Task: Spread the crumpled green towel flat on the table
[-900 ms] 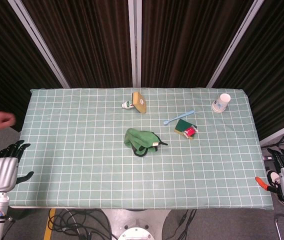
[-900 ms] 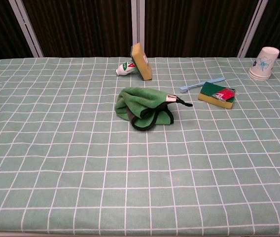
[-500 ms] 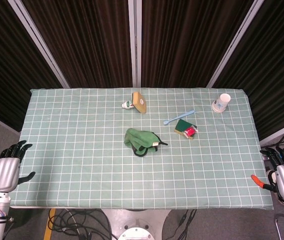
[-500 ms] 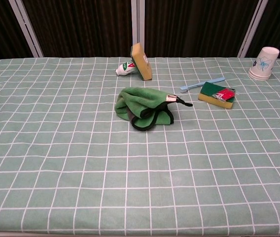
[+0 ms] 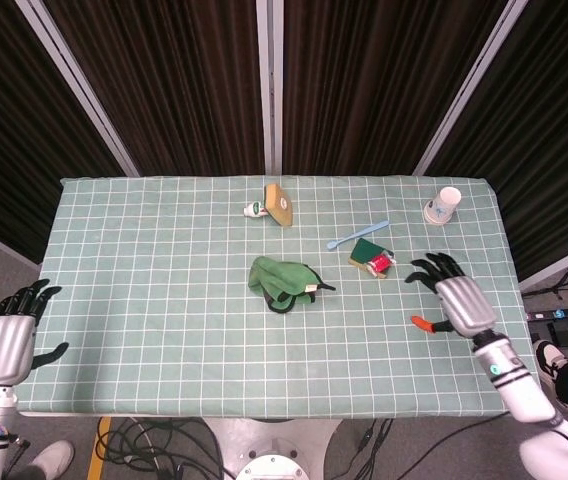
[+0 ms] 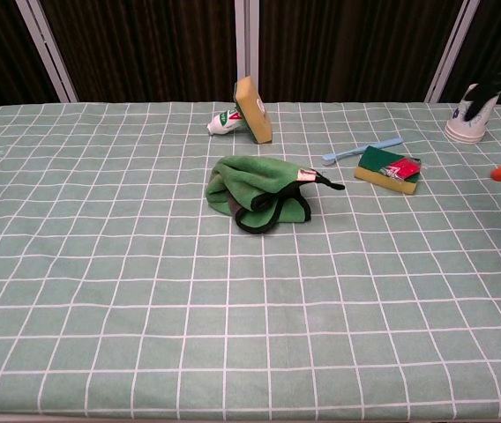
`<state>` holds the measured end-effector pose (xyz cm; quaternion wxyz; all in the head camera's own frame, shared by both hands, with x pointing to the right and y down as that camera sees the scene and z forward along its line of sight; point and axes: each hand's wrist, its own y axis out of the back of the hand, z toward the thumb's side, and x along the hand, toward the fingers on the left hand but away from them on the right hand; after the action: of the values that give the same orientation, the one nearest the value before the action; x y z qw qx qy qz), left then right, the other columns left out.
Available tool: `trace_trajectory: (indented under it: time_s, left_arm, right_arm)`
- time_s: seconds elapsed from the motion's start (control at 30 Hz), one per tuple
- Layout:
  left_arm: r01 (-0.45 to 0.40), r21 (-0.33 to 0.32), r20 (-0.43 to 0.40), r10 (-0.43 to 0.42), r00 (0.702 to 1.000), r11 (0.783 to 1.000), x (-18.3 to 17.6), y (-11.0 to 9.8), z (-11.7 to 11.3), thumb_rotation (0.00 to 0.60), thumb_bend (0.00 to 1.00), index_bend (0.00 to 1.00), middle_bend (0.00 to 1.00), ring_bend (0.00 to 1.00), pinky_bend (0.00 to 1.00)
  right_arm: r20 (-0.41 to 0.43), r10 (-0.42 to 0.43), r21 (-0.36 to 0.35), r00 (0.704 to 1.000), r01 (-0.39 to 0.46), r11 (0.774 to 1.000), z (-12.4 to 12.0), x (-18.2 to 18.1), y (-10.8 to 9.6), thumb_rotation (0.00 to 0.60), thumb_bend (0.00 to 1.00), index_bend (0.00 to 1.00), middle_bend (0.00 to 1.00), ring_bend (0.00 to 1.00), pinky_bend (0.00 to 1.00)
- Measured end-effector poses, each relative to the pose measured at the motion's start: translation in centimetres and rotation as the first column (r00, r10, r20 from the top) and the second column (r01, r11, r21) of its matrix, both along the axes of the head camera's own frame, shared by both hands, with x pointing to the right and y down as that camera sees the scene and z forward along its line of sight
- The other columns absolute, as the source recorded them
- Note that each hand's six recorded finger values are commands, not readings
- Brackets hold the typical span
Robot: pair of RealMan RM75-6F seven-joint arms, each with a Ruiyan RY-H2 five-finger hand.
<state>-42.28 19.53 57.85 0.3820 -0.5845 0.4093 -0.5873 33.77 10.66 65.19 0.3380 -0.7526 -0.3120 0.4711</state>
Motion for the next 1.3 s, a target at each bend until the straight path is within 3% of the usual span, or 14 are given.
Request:
trace_trajectory:
  time_s: [0.2,0.4,0.83,0.93,1.13,1.3]
  left_arm:
    - [0.011,0.007,0.005,-0.011,1.000,1.000,-0.2,0.0,-0.4,0.600,0.09,0.26,0.26,0.21,0.28]
    - [0.010,0.010,0.005,-0.010,1.000,1.000,-0.1,-0.2,-0.5,0.600,0.09,0.26,0.26,0.21,0.28]
    - [0.029,0.014,-0.004,-0.029,1.000,0.999,-0.5,-0.3,-0.8,0.600,0.09,0.26,0.26,0.21,0.28]
    - [0.036,0.012,-0.014,-0.036,0.999,0.999,-0.6,-0.4,-0.8,0.600,0.09,0.26,0.26,0.21,0.28]
    - [0.033,0.021,-0.037,-0.033,0.999,0.999,-0.3,-0.7,-0.6,0.600,0.08,0.26,0.26,0.21,0.28]
    - [0.024,0.022,-0.107,-0.021,0.994,0.999,0.5,-1.7,-0.1,0.600,0.07,0.26,0.26,0.21,0.28]
  right_arm:
    - [0.016,-0.105,-0.045,0.994,0.106,0.993,4.6,-6.0,-2.4,0.552,0.09,0.32,0.14,0.05,0.05]
    - [0.011,-0.147,-0.071,0.989,0.147,0.987,8.5,-10.0,-3.3,0.558,0.09,0.34,0.15,0.05,0.05]
    - [0.068,-0.157,-0.079,0.985,0.162,0.984,12.1,-16.2,-4.8,0.591,0.10,0.39,0.16,0.07,0.05]
    - [0.070,-0.163,-0.076,0.984,0.169,0.983,12.4,-17.0,-5.2,0.599,0.17,0.46,0.18,0.09,0.05]
    - [0.071,-0.184,-0.066,0.980,0.189,0.980,12.8,-18.5,-5.6,0.600,0.42,0.69,0.25,0.14,0.07]
    - [0.083,-0.187,-0.015,0.979,0.189,0.982,11.4,-18.4,-6.7,0.600,0.53,0.77,0.28,0.15,0.07]
